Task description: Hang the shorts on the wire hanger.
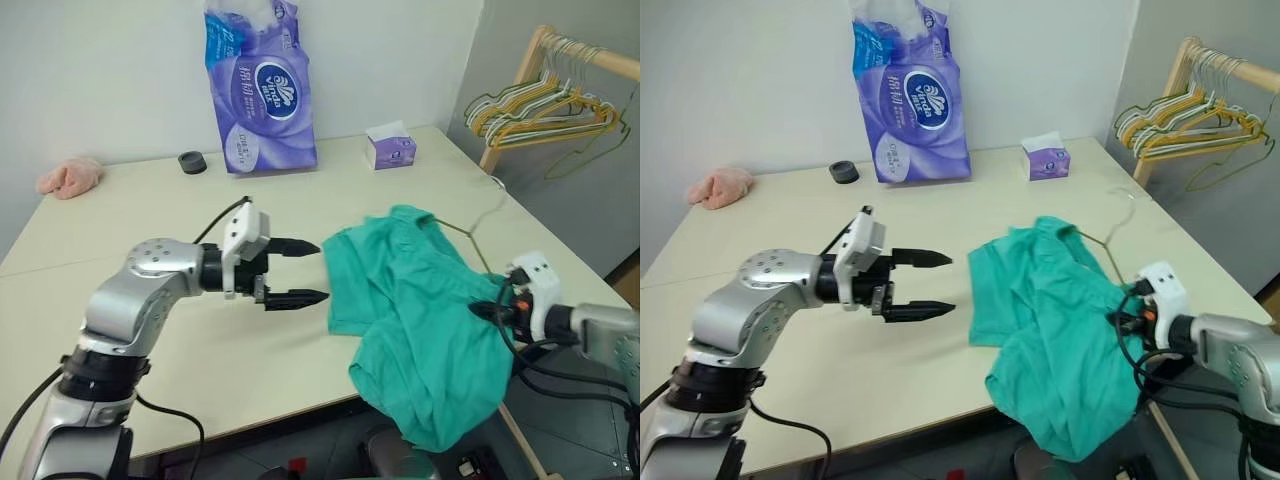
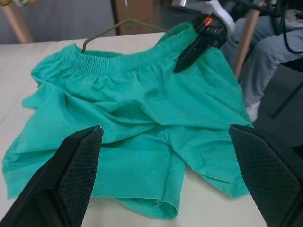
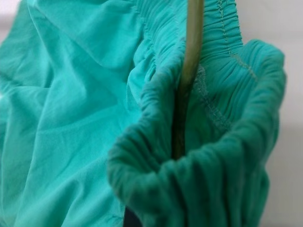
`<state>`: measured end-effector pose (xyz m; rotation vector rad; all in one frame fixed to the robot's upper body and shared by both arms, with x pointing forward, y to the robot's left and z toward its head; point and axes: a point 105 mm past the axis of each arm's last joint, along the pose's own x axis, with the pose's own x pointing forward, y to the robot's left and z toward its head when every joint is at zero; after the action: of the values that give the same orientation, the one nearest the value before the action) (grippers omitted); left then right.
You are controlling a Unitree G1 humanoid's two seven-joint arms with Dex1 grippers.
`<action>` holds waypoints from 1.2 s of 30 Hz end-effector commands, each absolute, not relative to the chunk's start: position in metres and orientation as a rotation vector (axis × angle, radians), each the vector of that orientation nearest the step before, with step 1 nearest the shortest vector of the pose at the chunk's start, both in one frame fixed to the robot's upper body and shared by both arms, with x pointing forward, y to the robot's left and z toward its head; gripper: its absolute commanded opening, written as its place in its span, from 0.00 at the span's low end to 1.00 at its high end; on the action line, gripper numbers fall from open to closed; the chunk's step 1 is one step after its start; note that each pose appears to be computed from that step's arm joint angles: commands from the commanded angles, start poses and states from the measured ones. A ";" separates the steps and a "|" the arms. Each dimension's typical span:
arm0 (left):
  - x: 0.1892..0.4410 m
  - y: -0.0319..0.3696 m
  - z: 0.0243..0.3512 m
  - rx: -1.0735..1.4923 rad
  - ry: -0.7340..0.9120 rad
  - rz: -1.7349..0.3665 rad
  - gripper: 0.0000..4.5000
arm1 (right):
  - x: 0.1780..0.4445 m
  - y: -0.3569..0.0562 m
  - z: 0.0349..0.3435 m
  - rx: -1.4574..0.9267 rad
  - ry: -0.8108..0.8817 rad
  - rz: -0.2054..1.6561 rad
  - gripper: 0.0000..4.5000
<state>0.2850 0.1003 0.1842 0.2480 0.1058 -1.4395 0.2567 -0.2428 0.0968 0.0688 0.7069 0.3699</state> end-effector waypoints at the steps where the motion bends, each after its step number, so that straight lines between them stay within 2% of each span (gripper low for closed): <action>1: 0.282 0.085 0.194 0.250 0.064 -1.514 0.99 | 0.251 -0.275 0.119 0.064 0.619 0.195 0.00; 5: 0.280 0.068 0.197 0.261 0.034 -1.571 0.99 | 0.242 -0.308 0.129 0.083 0.568 0.021 0.00; 7: 0.281 0.053 0.197 0.312 0.007 -1.575 0.99 | 0.243 -0.333 0.143 0.079 0.522 -0.121 0.00; 13: 0.287 0.020 0.205 0.334 -0.058 -1.555 0.99 | 0.253 -0.376 0.191 0.023 0.412 -0.351 0.00; 20: 0.290 -0.004 0.217 0.321 -0.130 -1.552 0.99 | 0.277 -0.399 0.237 0.020 0.310 -0.458 0.00; 24: 0.289 -0.011 0.221 0.331 -0.152 -1.558 0.99 | 0.285 -0.410 0.250 0.060 0.291 -0.486 0.00; 30: 0.290 -0.023 0.235 0.333 -0.208 -1.580 0.99 | 0.293 -0.425 0.258 0.177 0.320 -0.535 0.00; 36: 0.290 -0.035 0.250 0.339 -0.272 -1.602 0.99 | 0.296 -0.419 0.249 0.296 0.430 -0.498 0.00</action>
<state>0.2919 -0.0321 0.2342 0.3172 -0.2023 -1.5950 0.2993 -0.4182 0.2335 0.2802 0.4620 -0.4989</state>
